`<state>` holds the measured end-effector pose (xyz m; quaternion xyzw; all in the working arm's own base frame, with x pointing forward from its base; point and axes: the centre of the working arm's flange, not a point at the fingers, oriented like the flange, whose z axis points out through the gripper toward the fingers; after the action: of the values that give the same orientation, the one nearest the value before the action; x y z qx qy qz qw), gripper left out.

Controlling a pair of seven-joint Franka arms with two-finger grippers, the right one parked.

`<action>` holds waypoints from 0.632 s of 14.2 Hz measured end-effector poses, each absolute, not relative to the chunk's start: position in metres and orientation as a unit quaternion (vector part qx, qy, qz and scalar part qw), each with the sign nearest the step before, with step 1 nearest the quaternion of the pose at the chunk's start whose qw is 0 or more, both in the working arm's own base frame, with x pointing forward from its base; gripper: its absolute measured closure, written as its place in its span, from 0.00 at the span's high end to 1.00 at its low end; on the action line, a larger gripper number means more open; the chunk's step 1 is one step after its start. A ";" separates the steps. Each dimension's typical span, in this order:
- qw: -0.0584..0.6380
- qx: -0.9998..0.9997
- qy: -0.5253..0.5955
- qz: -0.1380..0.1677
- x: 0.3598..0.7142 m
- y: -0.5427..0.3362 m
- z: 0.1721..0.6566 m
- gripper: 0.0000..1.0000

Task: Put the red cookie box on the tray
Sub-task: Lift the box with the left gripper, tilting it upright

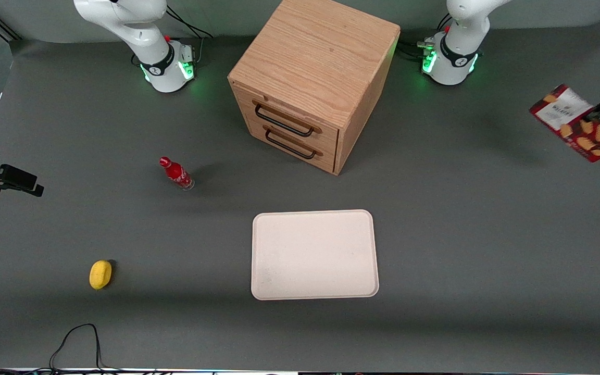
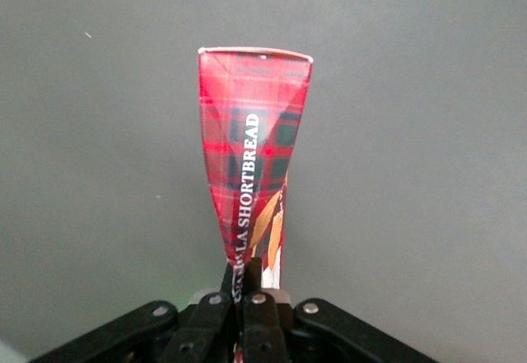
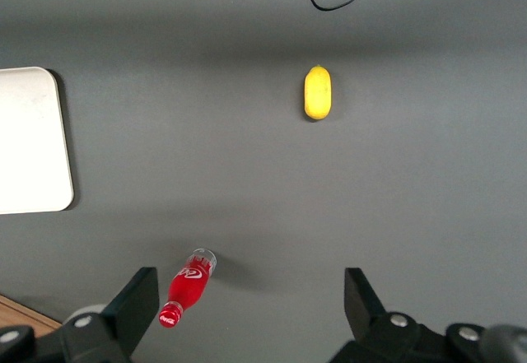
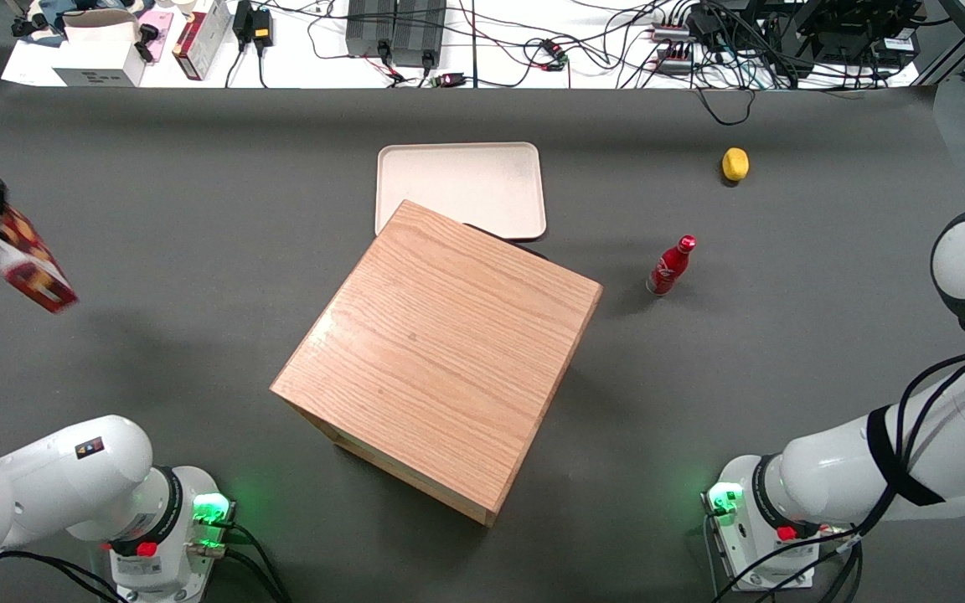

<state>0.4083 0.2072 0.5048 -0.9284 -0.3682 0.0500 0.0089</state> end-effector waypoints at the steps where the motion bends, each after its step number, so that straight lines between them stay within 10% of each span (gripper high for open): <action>1: 0.012 -0.930 -0.366 0.043 0.413 0.206 0.537 0.02; 9: 0.015 -0.963 -0.268 0.005 0.523 0.137 0.637 0.02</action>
<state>0.5234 0.1371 0.6372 -0.9632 -0.2683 0.0047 0.0153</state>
